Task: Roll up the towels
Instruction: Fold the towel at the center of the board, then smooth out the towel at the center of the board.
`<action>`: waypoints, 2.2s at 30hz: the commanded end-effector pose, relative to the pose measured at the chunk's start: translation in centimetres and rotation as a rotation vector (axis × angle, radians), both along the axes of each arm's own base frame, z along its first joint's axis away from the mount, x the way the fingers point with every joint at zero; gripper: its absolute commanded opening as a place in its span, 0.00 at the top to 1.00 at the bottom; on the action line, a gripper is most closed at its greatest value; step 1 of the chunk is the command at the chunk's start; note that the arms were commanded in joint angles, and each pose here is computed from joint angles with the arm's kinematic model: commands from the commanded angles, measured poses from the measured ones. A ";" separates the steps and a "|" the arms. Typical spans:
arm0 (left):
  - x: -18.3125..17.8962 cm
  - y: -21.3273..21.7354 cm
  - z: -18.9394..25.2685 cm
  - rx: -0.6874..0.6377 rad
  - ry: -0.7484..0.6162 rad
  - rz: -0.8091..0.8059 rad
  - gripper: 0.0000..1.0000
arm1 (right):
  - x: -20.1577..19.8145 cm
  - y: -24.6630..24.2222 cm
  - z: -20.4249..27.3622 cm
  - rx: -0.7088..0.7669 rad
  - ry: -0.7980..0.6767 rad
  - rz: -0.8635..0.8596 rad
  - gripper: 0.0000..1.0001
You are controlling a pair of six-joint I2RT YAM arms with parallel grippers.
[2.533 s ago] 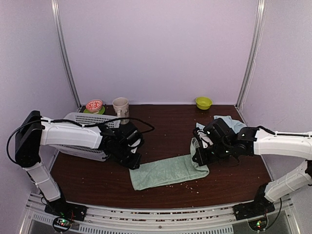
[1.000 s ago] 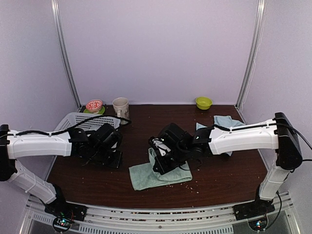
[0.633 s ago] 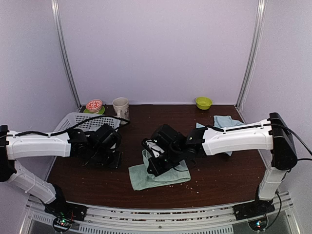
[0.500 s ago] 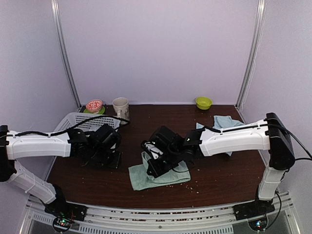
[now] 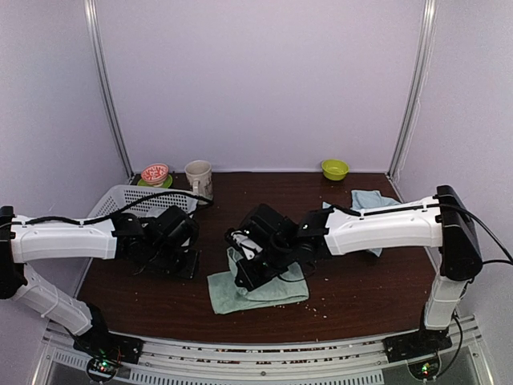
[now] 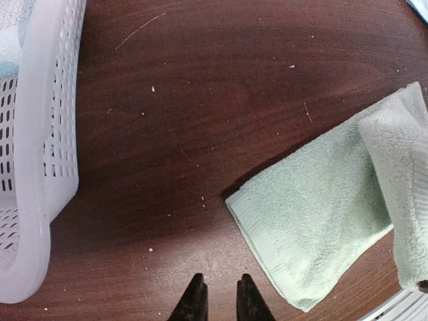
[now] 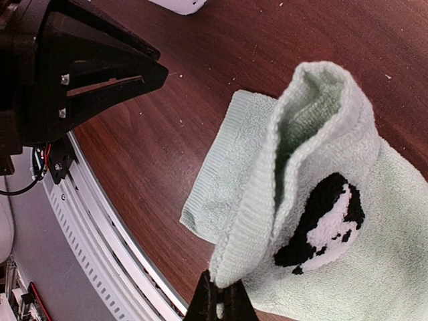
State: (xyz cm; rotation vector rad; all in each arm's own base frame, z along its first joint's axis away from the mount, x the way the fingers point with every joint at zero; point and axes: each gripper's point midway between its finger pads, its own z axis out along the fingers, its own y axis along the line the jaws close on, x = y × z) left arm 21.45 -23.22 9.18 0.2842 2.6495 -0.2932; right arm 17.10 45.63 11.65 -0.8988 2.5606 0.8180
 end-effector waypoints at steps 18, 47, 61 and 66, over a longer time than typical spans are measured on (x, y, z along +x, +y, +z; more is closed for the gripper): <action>0.1 0.6 -0.1 -0.009 -0.015 0.028 0.85 | -0.7 3.2 -2.5 -0.033 0.050 0.054 1.00; -1.3 -10.8 2.2 -0.161 0.056 -0.333 0.94 | 4.8 -11.3 -0.9 0.075 0.031 -0.315 0.50; -6.2 -8.9 -8.2 -0.056 0.317 -0.386 1.00 | 0.9 -13.4 -9.6 -0.102 0.175 -0.328 0.63; -7.4 -7.3 -10.0 -0.029 0.364 -0.368 1.00 | 0.9 -13.3 -8.6 -0.094 0.168 -0.315 0.61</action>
